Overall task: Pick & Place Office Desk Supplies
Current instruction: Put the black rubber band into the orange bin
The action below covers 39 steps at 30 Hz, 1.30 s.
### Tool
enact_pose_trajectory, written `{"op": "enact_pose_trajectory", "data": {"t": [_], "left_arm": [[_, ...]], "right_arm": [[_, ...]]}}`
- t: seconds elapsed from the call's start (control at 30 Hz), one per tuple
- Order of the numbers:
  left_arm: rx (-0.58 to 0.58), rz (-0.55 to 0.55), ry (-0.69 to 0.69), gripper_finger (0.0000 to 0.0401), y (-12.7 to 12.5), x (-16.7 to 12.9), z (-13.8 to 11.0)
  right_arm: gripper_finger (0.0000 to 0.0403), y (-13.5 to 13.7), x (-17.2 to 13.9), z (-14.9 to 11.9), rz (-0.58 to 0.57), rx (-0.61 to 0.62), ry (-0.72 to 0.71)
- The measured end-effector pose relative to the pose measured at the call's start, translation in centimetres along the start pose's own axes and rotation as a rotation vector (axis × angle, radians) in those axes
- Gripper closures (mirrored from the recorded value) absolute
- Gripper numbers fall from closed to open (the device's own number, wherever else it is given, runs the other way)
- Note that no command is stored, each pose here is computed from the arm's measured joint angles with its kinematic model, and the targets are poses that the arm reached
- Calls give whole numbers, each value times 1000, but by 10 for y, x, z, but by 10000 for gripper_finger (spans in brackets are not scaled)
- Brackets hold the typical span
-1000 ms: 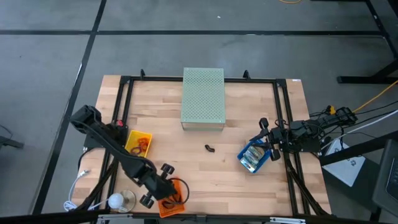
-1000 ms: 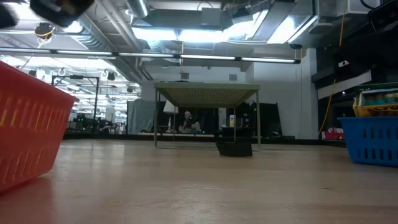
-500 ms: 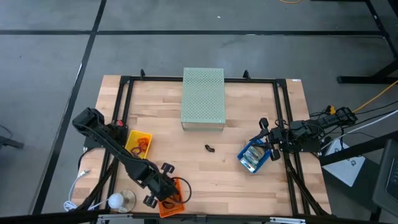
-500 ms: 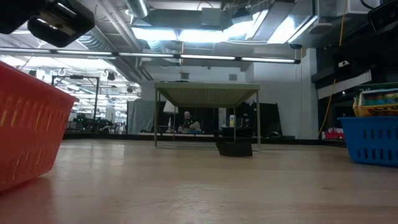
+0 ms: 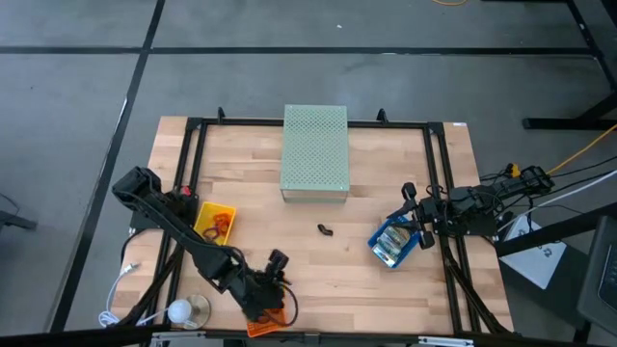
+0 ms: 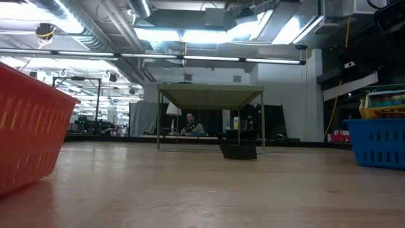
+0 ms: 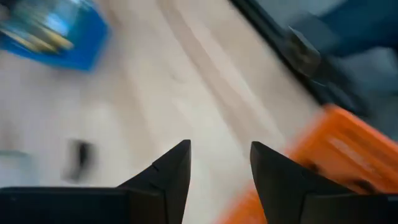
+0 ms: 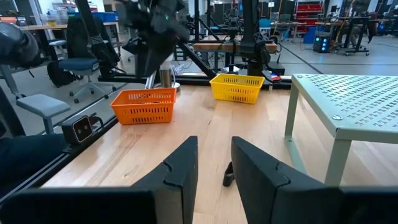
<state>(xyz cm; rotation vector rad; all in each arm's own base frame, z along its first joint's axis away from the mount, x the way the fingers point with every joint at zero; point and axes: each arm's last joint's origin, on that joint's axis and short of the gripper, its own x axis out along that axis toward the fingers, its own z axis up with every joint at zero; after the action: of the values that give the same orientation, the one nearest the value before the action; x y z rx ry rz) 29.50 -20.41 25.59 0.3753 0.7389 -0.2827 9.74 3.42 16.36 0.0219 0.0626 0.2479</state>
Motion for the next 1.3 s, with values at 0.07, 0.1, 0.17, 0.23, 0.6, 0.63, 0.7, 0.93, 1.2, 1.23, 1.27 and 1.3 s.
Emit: {"op": "enact_pose_trajectory", "data": {"t": [0.07, 0.1, 0.17, 0.23, 0.6, 0.63, 0.7, 0.93, 1.2, 1.23, 1.27, 1.3], "left_arm": [[46, 86, -43, 237, 8, 1, 6], [63, 123, -60, 237, 13, 1, 9], [77, 176, -88, 237, 25, 4, 12], [52, 197, -106, 237, 40, 8, 14], [-18, 198, -135, 240, 127, 43, 1], [-22, 194, -130, 241, 133, 48, -1], [-36, 178, -100, 241, 142, 58, -9], [-41, 176, -6, 244, 165, 101, -38], [-63, 134, 57, 246, 177, 135, -65], [-72, 123, 62, 246, 178, 138, -68], [-80, 117, 68, 246, 179, 139, -70], [-90, 113, 75, 246, 181, 141, -73]], "right_arm": [[304, 0, 0, 0, 0, 0, 0], [304, 0, 0, 0, 0, 0, 0], [304, 0, 0, 0, 0, 0, 0], [304, 0, 0, 0, 0, 0, 0], [304, 0, 0, 0, 0, -8, 0], [304, 0, 0, 0, 0, -11, 0], [304, 0, 0, 0, 1, -12, 0], [305, 0, 0, 0, 1, -15, 1], [305, 0, 0, 0, 3, -16, 5], [305, 0, 0, -1, 3, -16, 7], [305, 0, 0, -1, 3, -16, 6], [305, 0, 0, 0, 3, -16, 6]]}}
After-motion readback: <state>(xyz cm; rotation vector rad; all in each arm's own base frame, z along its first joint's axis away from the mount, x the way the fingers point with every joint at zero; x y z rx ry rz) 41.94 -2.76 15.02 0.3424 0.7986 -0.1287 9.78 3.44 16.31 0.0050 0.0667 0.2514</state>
